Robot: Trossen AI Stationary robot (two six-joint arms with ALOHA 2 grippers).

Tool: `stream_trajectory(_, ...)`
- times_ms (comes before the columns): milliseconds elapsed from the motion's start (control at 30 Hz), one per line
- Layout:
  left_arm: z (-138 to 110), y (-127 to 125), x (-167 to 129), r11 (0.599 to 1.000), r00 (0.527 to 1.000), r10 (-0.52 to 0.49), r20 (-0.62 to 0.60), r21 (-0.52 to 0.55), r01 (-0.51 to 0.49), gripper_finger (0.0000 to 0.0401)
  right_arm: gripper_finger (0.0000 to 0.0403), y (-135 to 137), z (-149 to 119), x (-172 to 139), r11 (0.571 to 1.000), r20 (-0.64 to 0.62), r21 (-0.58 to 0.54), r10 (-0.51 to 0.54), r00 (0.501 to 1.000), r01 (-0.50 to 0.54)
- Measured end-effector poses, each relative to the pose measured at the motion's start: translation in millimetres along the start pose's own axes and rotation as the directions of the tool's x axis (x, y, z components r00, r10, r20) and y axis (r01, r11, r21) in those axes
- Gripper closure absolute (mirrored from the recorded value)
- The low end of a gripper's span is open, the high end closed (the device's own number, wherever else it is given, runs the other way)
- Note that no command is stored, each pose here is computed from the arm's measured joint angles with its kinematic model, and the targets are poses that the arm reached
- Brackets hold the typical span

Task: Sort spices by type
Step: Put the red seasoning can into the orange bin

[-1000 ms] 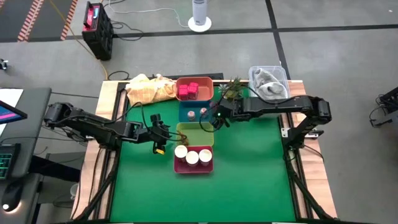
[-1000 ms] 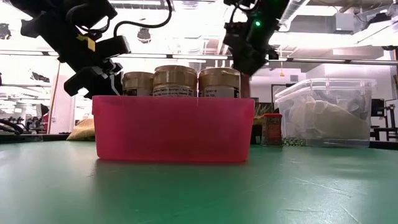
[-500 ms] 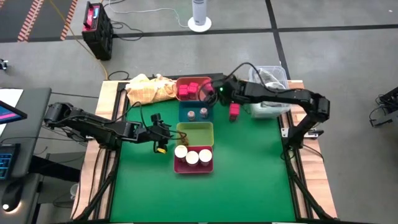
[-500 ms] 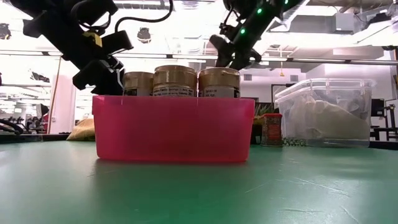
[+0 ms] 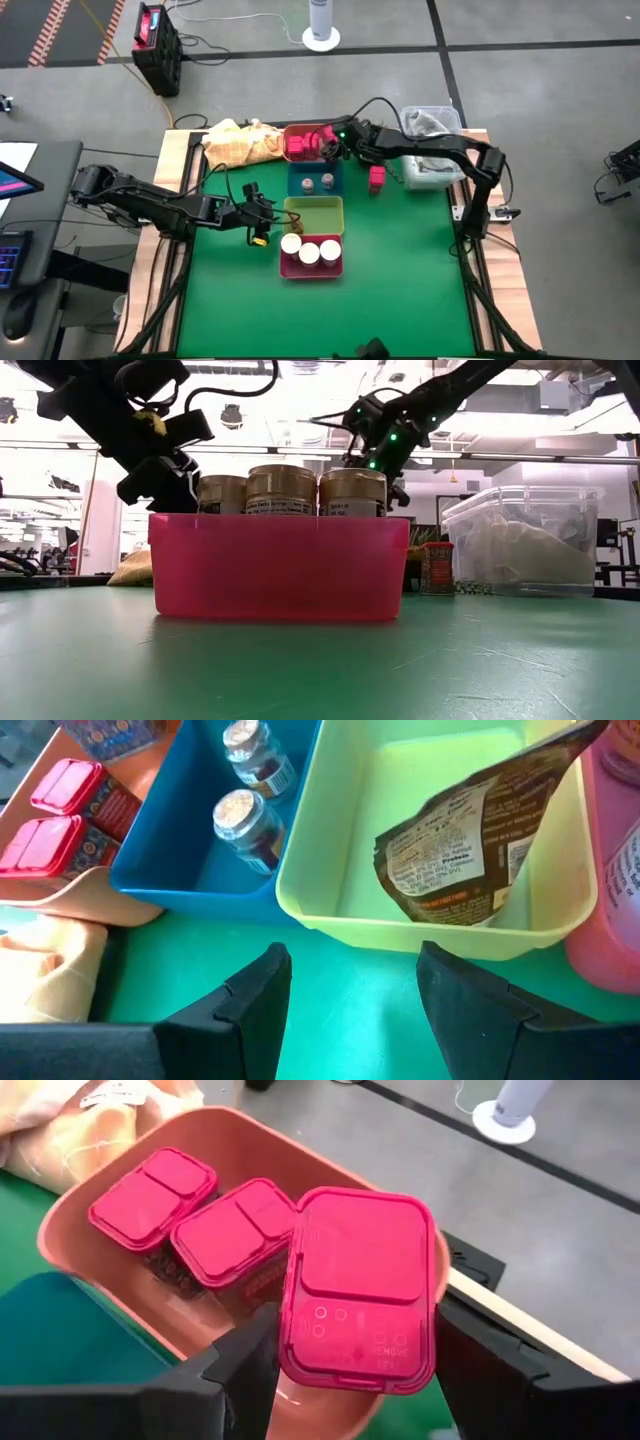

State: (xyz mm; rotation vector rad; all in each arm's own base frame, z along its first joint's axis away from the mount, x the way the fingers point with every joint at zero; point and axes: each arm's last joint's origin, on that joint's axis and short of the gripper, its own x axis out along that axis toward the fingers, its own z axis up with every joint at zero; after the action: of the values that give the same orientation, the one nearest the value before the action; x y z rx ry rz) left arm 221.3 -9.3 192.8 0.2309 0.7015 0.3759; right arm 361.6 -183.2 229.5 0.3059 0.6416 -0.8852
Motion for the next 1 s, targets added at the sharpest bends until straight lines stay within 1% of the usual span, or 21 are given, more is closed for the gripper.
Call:
stream_trajectory(233, 0.1, 0.0, 0.0, 1.000, 1.000, 0.000, 0.001, -0.013, 0.000, 0.0195, 0.0142, -0.5, -2.3, 12.9, 1.000, 0.011, 0.019, 0.003, 1.000, -0.004)
stream_trajectory(300, 0.2, 0.0, 0.0, 1.000, 1.000, 0.000, 0.002, -0.014, 0.000, 0.0195, 0.0135, 0.3, -1.2, 14.9, 1.000, 0.026, 0.006, 0.011, 1.000, -0.011)
stream_trajectory(600, 1.0, 0.0, 0.0, 1.000, 1.000, -0.001, 0.009, -0.015, 0.001, 0.0195, 0.0090, -2.5, -4.4, 19.3, 0.999, -0.014, -0.005, 0.046, 0.999, -0.046)
stream_trajectory(700, 0.8, 0.0, 0.0, 1.000, 1.000, -0.001, 0.008, -0.013, 0.001, 0.0195, 0.0084, -3.1, -2.1, 7.4, 0.998, -0.035, -0.040, 0.053, 0.998, -0.054)
stream_trajectory(833, 0.9, 0.0, 0.0, 1.000, 1.000, -0.002, 0.009, -0.007, 0.002, 0.0195, 0.0083, -1.8, 4.5, -29.4, 0.995, -0.059, -0.070, 0.071, 0.996, -0.075)
stream_trajectory(900, 0.9, 0.0, 0.0, 1.000, 1.000, -0.002, 0.008, -0.003, 0.002, 0.0195, 0.0083, -1.5, 2.0, -50.7, 0.994, -0.113, -0.079, 0.069, 0.991, -0.078)
stream_trajectory(1000, 0.9, -0.1, 0.0, 1.000, 1.000, -0.002, 0.009, -0.003, 0.002, 0.0195, 0.0083, -2.4, -9.8, -75.4, 0.996, -0.239, -0.065, 0.038, 0.970, -0.055)
